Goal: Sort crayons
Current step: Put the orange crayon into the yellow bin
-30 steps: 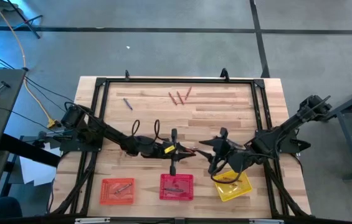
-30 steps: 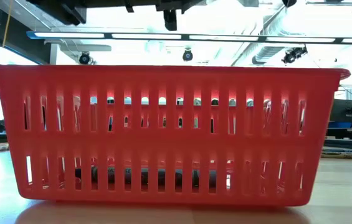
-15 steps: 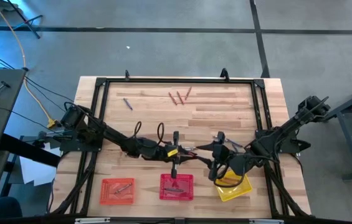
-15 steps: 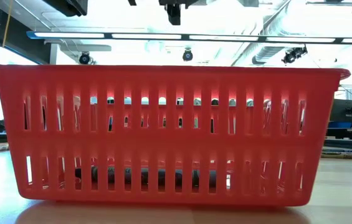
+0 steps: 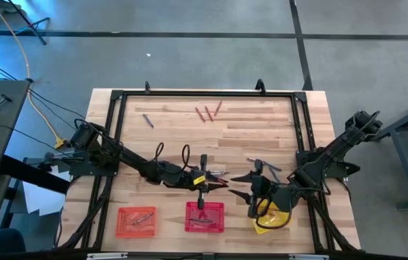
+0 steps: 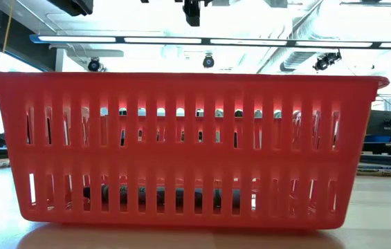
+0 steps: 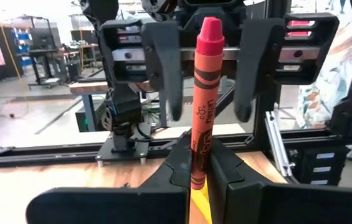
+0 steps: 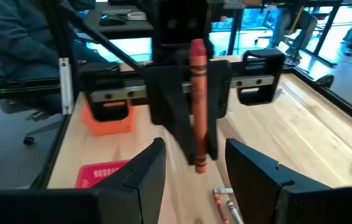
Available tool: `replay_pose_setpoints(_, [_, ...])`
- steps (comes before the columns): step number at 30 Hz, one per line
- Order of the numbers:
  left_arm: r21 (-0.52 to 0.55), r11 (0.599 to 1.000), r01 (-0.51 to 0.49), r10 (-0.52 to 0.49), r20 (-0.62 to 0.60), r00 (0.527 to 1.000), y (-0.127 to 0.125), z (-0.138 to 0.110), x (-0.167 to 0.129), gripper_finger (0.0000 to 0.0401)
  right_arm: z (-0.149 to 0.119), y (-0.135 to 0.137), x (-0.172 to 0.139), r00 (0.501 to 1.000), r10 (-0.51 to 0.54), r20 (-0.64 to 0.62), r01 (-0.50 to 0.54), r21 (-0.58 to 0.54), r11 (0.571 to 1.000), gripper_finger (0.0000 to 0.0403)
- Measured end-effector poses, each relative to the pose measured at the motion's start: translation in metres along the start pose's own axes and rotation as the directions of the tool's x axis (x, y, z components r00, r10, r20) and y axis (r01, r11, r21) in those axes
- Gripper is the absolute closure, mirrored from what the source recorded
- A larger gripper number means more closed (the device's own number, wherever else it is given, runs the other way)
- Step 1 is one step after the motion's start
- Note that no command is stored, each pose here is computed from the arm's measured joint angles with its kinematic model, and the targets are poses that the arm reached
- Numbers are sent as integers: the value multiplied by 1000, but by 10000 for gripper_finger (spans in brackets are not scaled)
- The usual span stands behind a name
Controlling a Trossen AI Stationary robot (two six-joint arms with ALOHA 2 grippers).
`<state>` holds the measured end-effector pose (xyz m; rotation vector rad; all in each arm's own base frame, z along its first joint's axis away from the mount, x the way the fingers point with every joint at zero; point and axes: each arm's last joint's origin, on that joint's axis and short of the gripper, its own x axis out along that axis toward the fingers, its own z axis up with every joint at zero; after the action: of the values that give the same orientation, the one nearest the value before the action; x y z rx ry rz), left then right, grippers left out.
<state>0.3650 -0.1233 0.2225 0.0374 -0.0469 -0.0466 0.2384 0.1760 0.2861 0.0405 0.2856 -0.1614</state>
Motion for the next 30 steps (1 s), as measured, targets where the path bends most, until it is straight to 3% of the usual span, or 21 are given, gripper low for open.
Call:
replay_pose_setpoints(5, [-16,1000,25,-26,-27,999,-2,-11,11,400,4,10,-10,1000,26,14,-26,-13,1000,242])
replay_pose_setpoints(15, [-19,984,177,-177,-46,983,-2,-32,70,400,44,38,-54,988,12,153,9,-134,991,242])
replay_pose_setpoints(25, [-143,916,375,-395,-160,905,0,-70,145,400,55,40,-64,982,-28,185,60,-166,984,242])
replay_pose_setpoints(30, [-199,895,399,-434,-186,882,-4,-88,165,400,54,40,-64,984,-30,178,62,-180,982,242])
